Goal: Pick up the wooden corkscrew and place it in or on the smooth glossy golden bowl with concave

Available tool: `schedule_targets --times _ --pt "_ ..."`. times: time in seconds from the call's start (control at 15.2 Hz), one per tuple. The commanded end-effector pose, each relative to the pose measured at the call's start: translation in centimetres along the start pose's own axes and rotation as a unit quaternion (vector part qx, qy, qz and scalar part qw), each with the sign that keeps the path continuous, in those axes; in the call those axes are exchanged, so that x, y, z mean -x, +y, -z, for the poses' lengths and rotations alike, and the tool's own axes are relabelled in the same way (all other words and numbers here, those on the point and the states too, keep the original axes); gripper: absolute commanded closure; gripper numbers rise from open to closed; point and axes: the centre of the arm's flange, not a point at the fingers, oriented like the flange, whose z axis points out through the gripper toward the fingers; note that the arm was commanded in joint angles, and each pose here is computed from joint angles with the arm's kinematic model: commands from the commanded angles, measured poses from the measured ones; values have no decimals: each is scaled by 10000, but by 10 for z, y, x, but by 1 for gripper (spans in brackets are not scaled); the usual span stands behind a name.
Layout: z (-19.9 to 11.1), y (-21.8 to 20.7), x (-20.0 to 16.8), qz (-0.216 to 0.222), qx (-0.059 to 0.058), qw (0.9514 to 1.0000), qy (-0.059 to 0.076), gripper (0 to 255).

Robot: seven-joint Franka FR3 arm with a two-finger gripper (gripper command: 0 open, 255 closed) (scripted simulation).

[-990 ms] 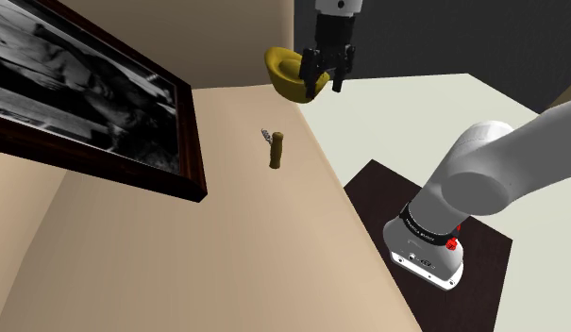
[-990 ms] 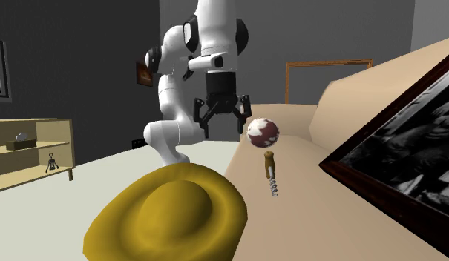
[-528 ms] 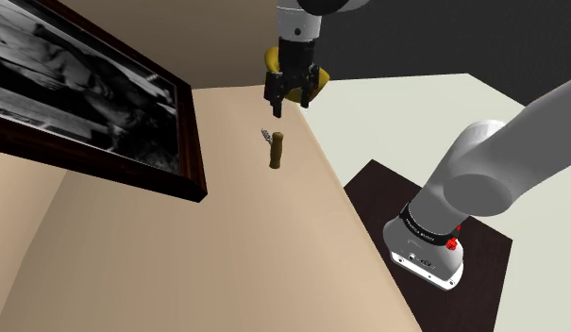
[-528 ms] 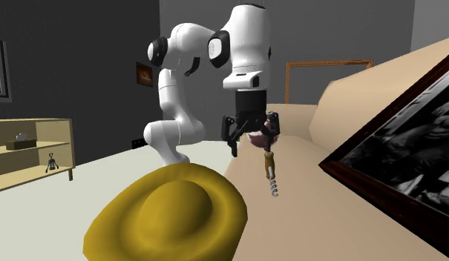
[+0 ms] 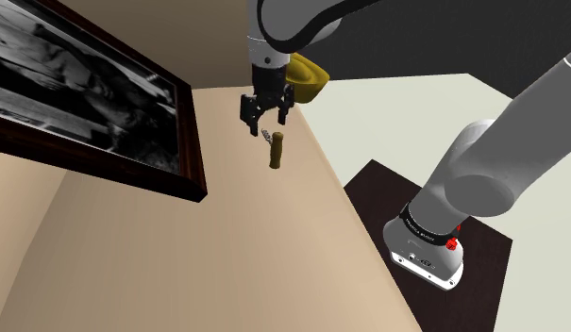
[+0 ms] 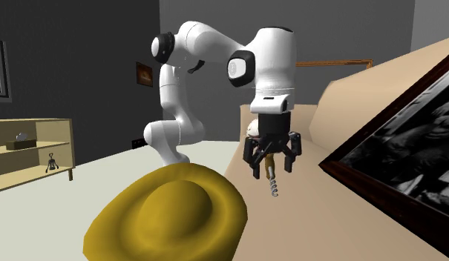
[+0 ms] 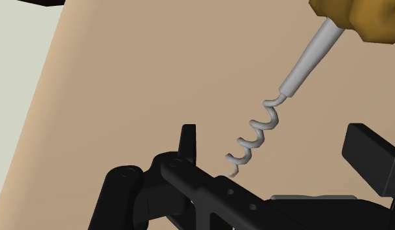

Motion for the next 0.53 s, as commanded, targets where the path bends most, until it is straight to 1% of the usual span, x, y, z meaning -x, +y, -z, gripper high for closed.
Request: schedule_targets --times 0.0,0.2,0.46 --pt "-11 -2 1 1 -1 10000 3 0" --pt "-24 -2 1 1 -1 10000 3 0" --pt "-24 -2 1 1 -1 10000 3 0"
